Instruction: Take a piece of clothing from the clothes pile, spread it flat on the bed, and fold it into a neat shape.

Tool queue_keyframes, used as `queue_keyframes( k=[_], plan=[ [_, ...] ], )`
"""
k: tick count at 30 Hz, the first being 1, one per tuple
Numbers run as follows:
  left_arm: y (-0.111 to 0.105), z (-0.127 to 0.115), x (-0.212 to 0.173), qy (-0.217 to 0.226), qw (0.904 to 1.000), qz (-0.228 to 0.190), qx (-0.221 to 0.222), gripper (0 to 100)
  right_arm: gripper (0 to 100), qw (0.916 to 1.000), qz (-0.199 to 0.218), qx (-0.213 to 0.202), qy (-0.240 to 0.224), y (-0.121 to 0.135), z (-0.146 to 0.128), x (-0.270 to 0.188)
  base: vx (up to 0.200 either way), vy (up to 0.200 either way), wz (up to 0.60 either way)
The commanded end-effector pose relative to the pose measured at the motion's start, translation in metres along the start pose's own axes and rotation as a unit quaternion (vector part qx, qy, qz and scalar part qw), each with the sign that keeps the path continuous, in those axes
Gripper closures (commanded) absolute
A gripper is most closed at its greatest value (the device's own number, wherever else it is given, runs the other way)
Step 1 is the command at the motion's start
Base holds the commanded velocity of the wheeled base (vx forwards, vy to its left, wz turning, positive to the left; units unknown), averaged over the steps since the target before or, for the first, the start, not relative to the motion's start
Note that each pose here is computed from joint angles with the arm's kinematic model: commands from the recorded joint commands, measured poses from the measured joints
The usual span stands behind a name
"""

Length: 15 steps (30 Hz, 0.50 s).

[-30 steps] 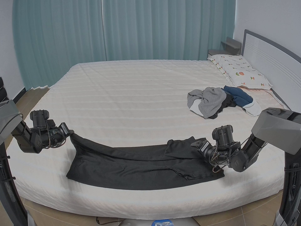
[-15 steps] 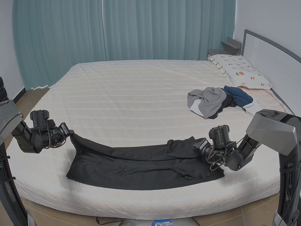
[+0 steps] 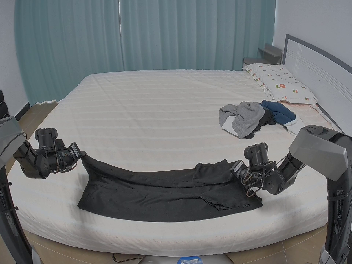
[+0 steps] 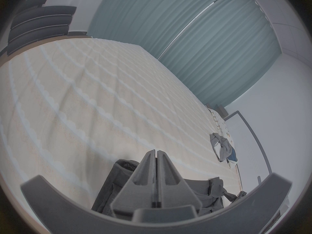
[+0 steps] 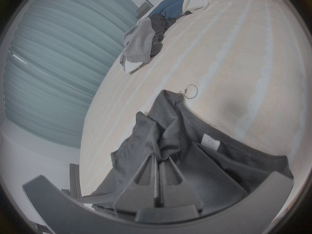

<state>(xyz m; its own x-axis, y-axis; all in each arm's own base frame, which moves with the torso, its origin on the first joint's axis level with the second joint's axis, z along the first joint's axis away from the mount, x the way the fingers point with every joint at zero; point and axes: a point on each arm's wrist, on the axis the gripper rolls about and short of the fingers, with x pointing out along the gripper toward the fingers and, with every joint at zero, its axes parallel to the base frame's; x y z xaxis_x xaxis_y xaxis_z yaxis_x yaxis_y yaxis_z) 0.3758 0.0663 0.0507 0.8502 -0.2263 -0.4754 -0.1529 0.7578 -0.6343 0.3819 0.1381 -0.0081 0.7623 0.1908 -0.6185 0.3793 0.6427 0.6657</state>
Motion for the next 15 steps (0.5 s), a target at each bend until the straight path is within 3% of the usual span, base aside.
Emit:
queue_keyframes(
  k=[1, 9, 10, 15],
  plan=[
    [-0.001, 0.002, 0.000, -0.003, 1.0000, -0.001, 0.001, 100, 100, 0.9997, 0.017, 0.006, -0.014, 0.014, 0.013, 0.000, 0.000, 0.000, 0.00],
    [-0.006, 0.010, 0.003, -0.016, 0.9998, -0.009, 0.007, 100, 100, 0.9979, 0.054, 0.009, -0.036, 0.037, 0.027, -0.004, 0.000, 0.000, 0.00],
    [-0.009, 0.016, 0.004, -0.026, 0.9996, -0.016, -0.002, 100, 100, 0.9956, 0.076, 0.013, -0.053, 0.051, 0.036, -0.004, 0.000, 0.000, 0.00],
    [-0.017, 0.031, 0.007, -0.050, 0.9972, -0.031, -0.046, 100, 100, 0.9883, 0.108, 0.022, -0.106, 0.074, 0.051, -0.002, 0.000, 0.000, 0.00]
  ],
)
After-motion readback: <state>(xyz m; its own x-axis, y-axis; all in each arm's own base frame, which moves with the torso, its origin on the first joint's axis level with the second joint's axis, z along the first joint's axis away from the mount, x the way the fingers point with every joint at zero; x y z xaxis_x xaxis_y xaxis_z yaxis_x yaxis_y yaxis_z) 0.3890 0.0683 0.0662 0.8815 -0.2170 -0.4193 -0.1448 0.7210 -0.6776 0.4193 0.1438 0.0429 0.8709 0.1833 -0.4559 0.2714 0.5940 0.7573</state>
